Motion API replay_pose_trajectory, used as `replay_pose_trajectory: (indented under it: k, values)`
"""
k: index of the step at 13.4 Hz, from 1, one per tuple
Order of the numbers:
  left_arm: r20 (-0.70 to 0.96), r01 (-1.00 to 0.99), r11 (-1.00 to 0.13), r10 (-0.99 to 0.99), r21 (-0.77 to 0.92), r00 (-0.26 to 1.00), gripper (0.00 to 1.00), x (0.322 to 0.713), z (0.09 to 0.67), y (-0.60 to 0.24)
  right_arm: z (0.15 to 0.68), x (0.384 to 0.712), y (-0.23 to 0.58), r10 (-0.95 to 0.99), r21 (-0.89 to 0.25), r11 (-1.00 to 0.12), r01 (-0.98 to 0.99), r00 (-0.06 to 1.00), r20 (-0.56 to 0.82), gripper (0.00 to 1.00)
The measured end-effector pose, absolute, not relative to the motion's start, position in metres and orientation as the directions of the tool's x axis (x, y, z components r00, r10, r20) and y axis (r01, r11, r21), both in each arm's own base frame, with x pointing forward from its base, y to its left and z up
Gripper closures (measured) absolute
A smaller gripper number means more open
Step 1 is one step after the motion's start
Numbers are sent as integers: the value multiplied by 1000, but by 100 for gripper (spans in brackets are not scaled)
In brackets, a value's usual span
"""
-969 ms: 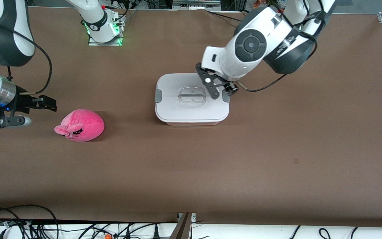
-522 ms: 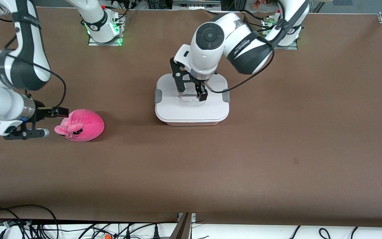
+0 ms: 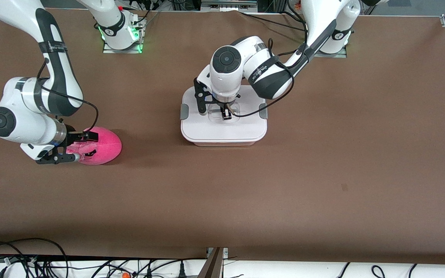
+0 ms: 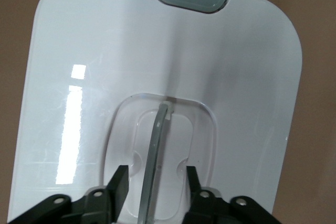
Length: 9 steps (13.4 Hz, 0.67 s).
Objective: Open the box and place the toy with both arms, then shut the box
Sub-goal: 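Grasp the lid handle with the left gripper while the right gripper grasps the toy, then lift the clear lid off the box with the left gripper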
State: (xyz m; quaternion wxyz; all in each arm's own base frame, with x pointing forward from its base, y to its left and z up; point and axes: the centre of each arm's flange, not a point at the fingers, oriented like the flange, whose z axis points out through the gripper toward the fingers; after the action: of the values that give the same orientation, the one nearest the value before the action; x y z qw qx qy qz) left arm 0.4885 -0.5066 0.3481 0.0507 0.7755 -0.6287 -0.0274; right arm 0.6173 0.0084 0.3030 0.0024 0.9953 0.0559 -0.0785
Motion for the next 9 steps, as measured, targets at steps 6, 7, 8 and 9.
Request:
replay_pose_trajectory:
  k: [6,7,8,9]
  values:
    - [7,-974,-195,-980,117,197,93,483,359,-510,291,612,7,140,-6,-990,141,979,-145,51]
    - [4,-974,-194,-981,112,196,93,483,368,-509,293,612,7,147,-6,-989,148,979,-142,59]
    - [-13,-975,-195,-981,109,195,93,480,381,-506,295,613,6,155,-7,-988,156,978,-138,70]
    - [-38,-975,-195,-981,107,192,93,476,398,-502,298,614,5,162,-7,-987,163,978,-133,81]
